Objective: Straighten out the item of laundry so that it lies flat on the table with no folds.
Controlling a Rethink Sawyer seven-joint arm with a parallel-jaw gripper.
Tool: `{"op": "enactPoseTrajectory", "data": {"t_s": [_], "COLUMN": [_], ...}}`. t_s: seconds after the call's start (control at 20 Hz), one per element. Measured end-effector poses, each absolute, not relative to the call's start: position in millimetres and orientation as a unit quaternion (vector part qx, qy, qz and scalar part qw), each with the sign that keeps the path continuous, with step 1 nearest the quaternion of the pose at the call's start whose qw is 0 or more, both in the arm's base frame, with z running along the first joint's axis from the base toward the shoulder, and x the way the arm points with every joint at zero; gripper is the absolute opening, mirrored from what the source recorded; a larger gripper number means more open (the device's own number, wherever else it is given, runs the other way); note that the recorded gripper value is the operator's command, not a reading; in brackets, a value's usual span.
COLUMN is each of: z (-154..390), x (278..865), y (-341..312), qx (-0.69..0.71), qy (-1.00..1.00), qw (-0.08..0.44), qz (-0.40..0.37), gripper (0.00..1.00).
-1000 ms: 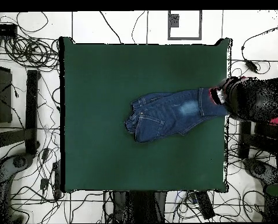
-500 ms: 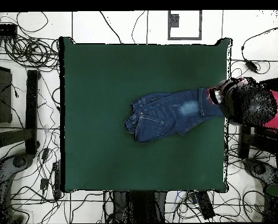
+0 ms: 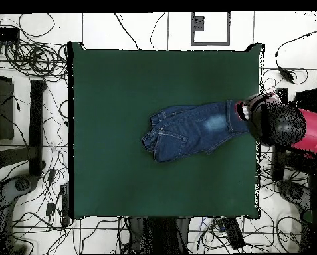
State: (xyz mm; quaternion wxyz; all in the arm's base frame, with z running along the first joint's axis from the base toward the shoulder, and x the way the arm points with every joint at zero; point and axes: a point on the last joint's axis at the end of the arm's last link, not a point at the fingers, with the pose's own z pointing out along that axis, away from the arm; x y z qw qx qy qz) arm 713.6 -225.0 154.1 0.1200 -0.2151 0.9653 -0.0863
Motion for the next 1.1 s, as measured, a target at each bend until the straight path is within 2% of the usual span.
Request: {"op": "enactPoseTrajectory", "data": {"t_s": [0.65, 1.1], "z": [140.3, 128.2], "x": [713.2, 713.1], "y": [-185.8, -181.9], "qx": [-0.216, -0.208], "qy": [0.963, 0.963], "qw": [0.129, 0.137], "qz": [-0.100, -0.104], "gripper": [1.00, 1.00]}}
